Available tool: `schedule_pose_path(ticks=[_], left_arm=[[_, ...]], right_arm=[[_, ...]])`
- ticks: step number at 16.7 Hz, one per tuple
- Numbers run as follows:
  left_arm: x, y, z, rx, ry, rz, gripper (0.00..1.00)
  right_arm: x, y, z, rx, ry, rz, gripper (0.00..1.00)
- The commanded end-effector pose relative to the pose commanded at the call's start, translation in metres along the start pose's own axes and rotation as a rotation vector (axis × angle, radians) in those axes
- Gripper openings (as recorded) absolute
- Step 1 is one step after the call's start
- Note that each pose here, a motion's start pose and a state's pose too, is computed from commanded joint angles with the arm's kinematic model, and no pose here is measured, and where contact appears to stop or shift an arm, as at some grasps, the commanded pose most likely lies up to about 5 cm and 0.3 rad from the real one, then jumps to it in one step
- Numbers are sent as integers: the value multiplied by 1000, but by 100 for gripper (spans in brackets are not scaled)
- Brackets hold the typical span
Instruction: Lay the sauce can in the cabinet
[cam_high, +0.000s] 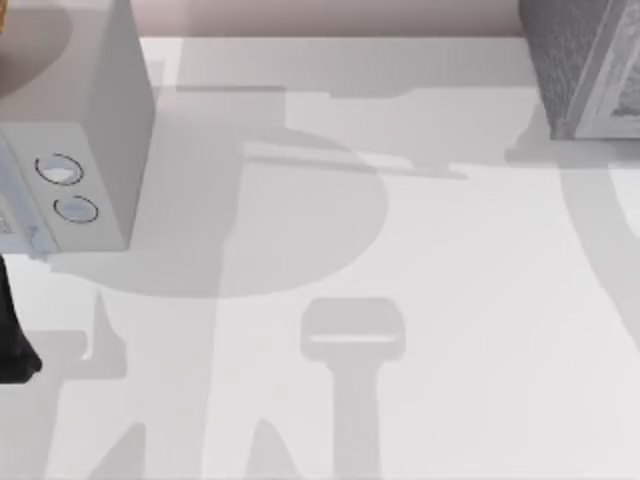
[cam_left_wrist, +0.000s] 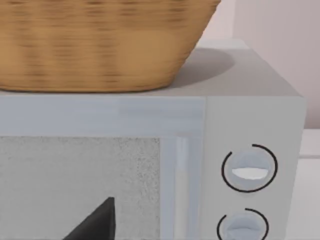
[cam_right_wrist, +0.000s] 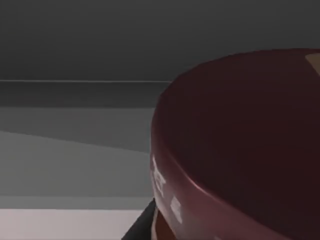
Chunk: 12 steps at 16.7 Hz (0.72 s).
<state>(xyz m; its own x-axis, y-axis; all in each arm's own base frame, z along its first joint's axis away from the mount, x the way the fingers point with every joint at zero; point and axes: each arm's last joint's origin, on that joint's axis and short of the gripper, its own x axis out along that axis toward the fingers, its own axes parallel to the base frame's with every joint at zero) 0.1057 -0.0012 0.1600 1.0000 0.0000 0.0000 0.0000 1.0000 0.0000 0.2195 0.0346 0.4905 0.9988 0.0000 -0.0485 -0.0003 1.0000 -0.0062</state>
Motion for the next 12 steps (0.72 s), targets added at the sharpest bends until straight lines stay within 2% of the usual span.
schedule_pose_path(ticks=[6, 12], left_arm=[[0, 0, 0, 0, 0, 0, 100], [0, 0, 0, 0, 0, 0, 100]], right_arm=[[25, 12, 36, 5, -32, 4, 0], [25, 13, 41, 8, -46, 5, 0]])
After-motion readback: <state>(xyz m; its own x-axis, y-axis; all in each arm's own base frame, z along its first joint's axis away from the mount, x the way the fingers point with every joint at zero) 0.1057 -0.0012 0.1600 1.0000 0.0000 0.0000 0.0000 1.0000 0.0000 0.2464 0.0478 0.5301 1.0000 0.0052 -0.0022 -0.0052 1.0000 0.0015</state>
